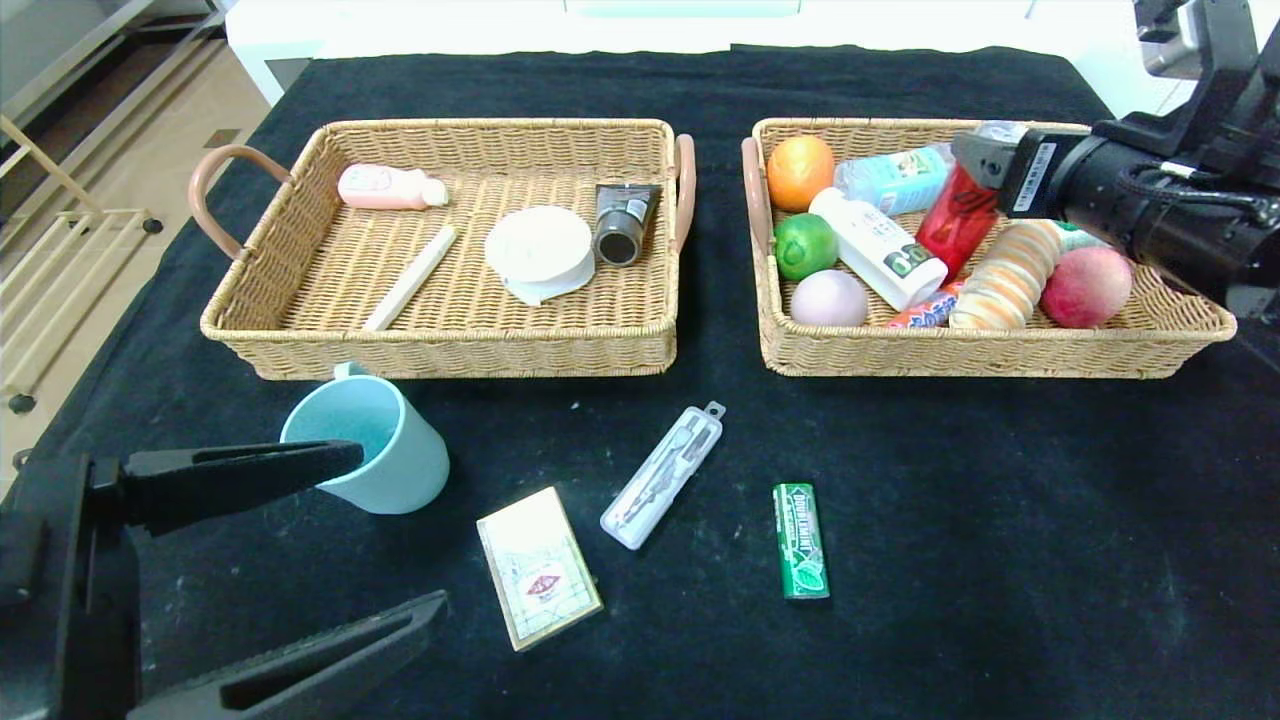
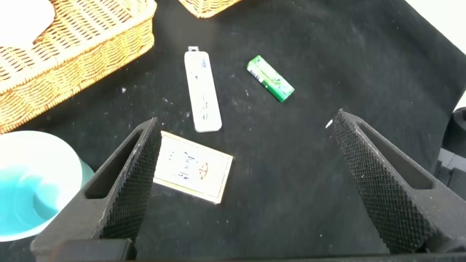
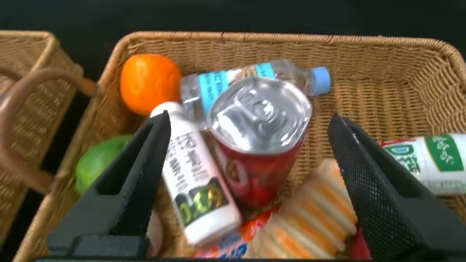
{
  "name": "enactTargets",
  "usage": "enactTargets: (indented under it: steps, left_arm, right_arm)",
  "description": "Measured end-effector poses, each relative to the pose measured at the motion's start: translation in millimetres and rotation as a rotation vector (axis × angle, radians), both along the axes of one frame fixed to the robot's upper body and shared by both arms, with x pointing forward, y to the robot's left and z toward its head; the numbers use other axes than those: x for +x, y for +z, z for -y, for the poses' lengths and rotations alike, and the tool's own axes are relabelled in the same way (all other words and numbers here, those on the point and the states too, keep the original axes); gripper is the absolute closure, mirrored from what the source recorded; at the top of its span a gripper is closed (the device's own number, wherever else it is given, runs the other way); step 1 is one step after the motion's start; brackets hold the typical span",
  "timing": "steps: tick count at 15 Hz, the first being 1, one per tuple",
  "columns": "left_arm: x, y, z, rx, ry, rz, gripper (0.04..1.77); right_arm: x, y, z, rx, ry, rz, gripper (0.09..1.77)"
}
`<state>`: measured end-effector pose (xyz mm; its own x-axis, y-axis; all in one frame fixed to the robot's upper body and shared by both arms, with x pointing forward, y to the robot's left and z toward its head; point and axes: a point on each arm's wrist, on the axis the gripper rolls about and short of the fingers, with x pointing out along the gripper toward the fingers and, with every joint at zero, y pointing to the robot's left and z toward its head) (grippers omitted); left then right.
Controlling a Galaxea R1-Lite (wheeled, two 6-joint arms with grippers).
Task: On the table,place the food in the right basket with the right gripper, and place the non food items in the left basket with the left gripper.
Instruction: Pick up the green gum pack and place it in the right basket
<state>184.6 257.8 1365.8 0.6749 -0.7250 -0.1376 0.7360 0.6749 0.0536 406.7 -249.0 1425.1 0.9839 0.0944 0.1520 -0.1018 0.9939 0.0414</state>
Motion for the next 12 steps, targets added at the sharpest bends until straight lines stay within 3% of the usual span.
enactTargets:
  steps: [5, 7, 12]
  left_arm:
    - [-1, 0, 0, 0.007, -0.002, 0.01, 0.09]
    - [-1, 0, -1, 0.011, -0.004, 0.014, 0.09]
    - [-1, 0, -1, 0.008, -0.001, 0.018, 0.09]
  right_arm:
    - [-51, -6, 6, -0.03, 0.03, -0.094, 0.21]
    - [-75, -17, 5, -0.062, 0.06, -0.198, 0.2]
    - [-111, -34, -15, -0.149, 0.107, -0.367, 0.18]
